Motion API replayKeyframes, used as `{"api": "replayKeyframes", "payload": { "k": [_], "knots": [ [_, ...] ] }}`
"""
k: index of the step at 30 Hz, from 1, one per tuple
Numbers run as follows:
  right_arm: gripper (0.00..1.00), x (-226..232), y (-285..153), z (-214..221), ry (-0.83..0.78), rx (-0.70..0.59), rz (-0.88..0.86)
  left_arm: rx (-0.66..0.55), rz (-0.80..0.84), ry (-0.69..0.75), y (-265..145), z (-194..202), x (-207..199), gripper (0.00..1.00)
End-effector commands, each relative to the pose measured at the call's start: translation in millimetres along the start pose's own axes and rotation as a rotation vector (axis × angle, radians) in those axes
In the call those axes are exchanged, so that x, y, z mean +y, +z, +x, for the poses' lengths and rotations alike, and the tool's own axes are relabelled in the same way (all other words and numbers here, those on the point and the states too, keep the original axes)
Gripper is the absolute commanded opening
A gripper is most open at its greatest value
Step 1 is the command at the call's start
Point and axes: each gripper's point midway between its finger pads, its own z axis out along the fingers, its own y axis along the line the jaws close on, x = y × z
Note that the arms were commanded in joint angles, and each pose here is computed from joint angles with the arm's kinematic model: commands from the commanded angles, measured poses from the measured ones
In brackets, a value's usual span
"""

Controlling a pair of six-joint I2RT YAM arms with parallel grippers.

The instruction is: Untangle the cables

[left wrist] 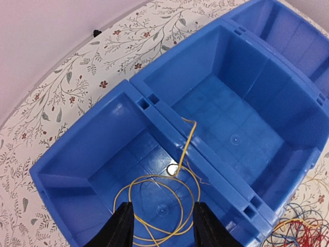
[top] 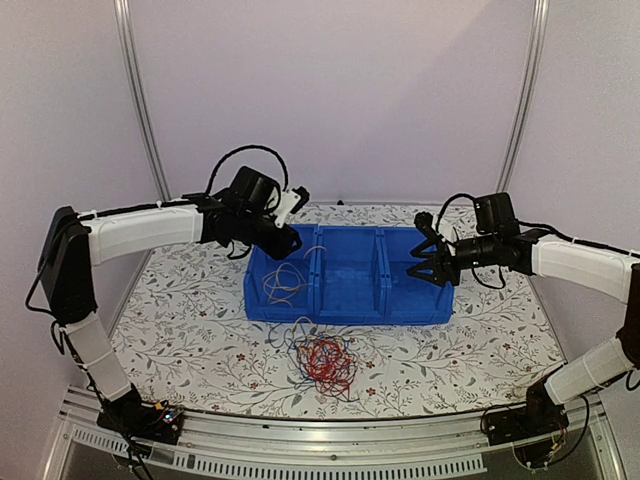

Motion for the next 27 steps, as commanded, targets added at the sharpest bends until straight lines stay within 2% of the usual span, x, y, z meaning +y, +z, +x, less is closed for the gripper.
{"api": "replayKeyframes", "payload": {
  "k": [1,5,13,27],
  "knots": [
    [0.53,0.7,-0.6,-9.1,-0.019,-0.014,-0.012,0.073,0.077,0.158,12.9,26.1,-6.1,0.41],
    [0.53,0.9,0.7,-7.7,-0.014,-0.011,-0.018,0.046,0.069,0.181,22.3,23.2,-5.6,0.43],
    [0.53,0.8,1.2,-5.6,-0.017,-0.004,-0.018,0.059,0.121,0.243,51.8,35.1,-14.4,0.39],
    [0.53,0.1,3.8,-0.8,-0.013,0.010,-0.019,-0.049,0.030,0.271,68.9,17.7,-1.6,0.14]
  ]
}}
